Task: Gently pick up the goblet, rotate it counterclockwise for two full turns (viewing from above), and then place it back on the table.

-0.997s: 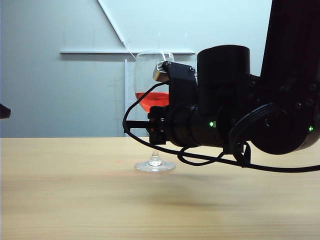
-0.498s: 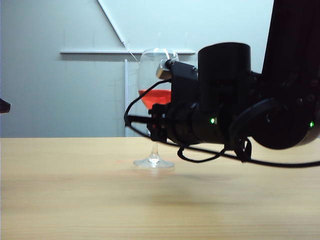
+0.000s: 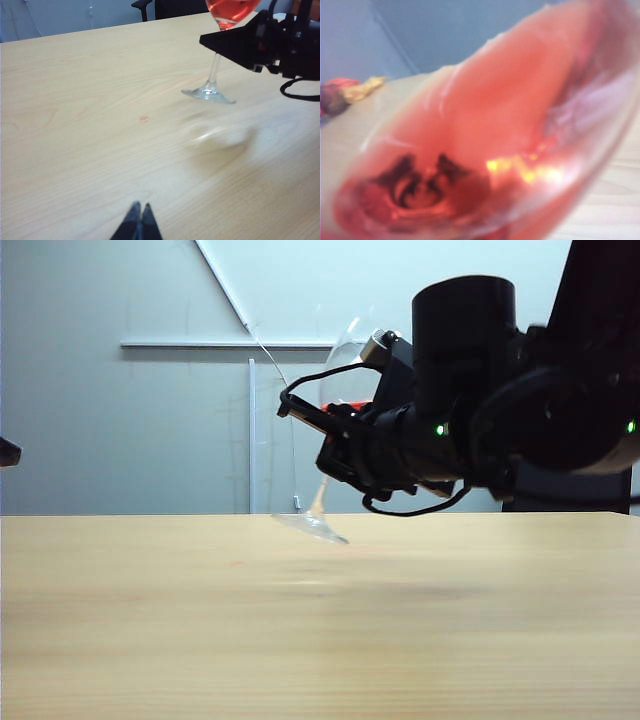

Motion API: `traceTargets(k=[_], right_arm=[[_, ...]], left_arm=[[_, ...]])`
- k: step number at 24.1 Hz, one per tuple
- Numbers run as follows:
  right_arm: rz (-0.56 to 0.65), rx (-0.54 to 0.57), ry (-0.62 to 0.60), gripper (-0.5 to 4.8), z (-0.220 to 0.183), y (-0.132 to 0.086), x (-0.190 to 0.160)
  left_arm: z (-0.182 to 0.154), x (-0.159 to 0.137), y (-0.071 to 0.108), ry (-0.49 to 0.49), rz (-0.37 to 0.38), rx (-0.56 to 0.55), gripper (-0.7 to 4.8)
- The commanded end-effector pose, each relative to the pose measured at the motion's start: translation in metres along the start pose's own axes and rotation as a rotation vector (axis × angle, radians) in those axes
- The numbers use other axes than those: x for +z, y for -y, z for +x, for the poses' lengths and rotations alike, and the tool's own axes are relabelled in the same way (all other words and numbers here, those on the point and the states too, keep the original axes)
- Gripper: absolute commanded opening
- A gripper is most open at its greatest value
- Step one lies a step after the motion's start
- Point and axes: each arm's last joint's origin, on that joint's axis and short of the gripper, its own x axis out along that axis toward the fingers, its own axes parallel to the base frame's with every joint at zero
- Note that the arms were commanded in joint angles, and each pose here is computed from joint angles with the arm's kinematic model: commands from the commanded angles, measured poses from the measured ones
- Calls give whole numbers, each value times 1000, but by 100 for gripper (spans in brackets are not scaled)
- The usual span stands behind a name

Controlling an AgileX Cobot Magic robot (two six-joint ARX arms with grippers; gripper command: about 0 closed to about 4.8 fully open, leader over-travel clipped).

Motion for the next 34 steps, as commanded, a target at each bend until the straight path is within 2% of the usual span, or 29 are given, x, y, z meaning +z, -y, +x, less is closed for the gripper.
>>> traceTargets(k=[1,2,9,14,19,26,28,31,33,34], right_arm=[[-29,-43,-38,-8,-3,-2,16],[-36,-51,-51,-8,-4,-2,18],[-338,-109,-125,-8,-7,-13,27],[-537,-149,-113,-8,-8,-29,29],[-652,-194,-101,-8,-14,-37,23],[-550,-129,152,-8,-38,-31,26],[-443,-89,186,-7,-42,-28,27],[-281,-35,188,-7,-41,-24,28],[-118,4,185,-7,-38,-16,32],[-84,20,180,-8,-38,-14,33]], left_arm=[[0,2,0,10,0,-1,-5],[0,2,0,10,0,-1,-5],[0,2,0,11,0,0,-5],[0,2,0,11,0,0,-5],[0,2,0,11,0,0,-5],[0,2,0,11,0,0,-5],[0,2,0,11,0,0,-5],[0,2,0,11,0,0,-5],[0,2,0,11,0,0,-5],[0,2,0,11,0,0,-5]])
